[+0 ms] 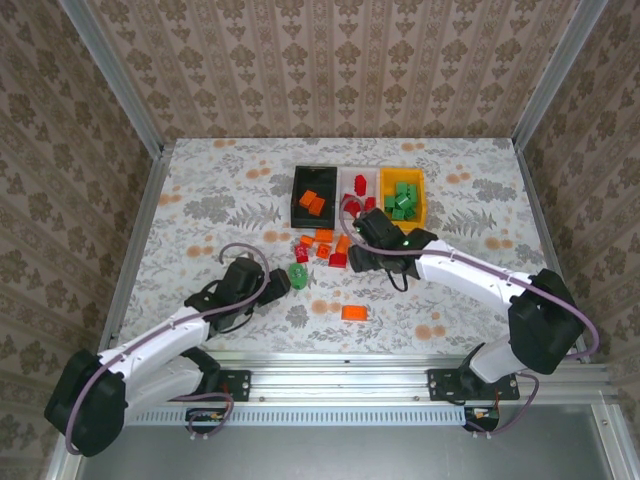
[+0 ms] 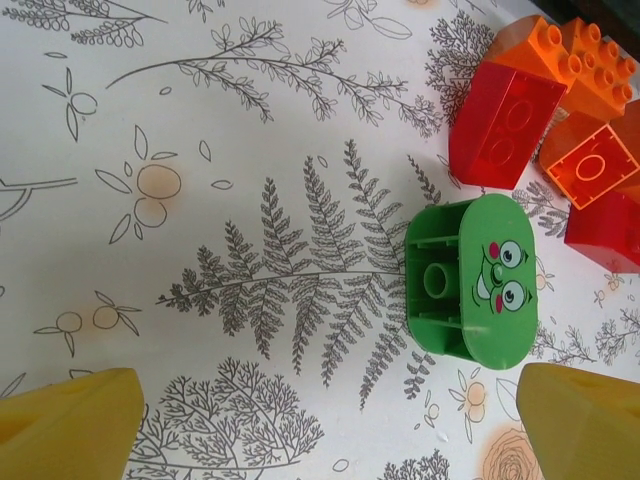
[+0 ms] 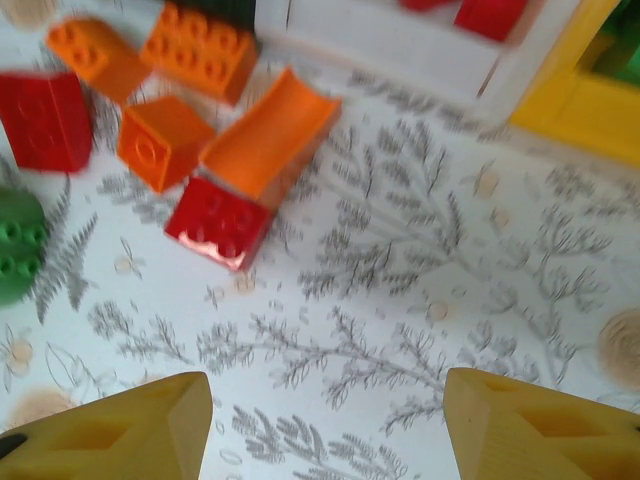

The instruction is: Sort the legos into containers by color

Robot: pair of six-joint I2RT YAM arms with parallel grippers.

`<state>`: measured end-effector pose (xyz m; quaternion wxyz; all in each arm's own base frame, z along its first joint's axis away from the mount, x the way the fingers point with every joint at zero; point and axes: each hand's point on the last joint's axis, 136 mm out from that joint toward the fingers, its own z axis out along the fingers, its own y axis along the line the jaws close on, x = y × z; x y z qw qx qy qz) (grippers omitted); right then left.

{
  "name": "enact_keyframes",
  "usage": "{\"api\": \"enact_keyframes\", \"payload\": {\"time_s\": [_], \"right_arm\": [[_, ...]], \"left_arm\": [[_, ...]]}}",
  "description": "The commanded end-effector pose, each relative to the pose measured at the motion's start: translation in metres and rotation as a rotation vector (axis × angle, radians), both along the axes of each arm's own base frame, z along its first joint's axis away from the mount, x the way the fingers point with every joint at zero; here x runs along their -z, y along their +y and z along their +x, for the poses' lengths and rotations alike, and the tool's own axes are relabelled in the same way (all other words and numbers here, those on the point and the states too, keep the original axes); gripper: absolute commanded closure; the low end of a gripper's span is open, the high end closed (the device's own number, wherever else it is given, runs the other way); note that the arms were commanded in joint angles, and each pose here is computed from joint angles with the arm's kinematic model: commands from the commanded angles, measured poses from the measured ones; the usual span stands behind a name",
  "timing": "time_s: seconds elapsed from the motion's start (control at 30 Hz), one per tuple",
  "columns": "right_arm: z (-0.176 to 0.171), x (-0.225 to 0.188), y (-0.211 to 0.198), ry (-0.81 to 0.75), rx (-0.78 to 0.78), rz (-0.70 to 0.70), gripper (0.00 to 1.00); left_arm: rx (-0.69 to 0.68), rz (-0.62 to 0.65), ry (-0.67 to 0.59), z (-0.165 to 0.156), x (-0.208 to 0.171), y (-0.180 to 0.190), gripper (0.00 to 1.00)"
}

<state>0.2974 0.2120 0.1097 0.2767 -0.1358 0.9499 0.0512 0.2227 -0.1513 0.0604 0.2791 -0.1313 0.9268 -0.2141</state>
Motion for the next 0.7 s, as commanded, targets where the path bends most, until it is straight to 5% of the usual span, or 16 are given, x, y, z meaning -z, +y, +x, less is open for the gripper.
{"api": "enact_keyframes", "payload": {"time_s": [0.0, 0.2, 0.43, 0.67], "right_arm": [[-0.01, 0.011, 0.01, 0.025, -0.009, 0.022, 0.36], [-0.023, 0.027, 0.03, 0.08, -0.131, 0.015, 0.39], [-0.099, 0.048, 0.025, 0.2, -0.293, -0.023, 0.27], [-0.13, 0.07, 0.017, 0.241, -0.336, -0.135, 0.2]], "left_arm": [[0.024, 0.0, -0.018, 0.008, -0.008, -0.006, 0.02], [0.089, -0.002, 0.061, 0.008, 0.001, -0.023, 0.05], [0.11, -0.022, 0.057, 0.009, 0.003, -0.032, 0.06], [0.119, -0.045, 0.039, 0.017, -0.002, -0.043, 0.06]]}}
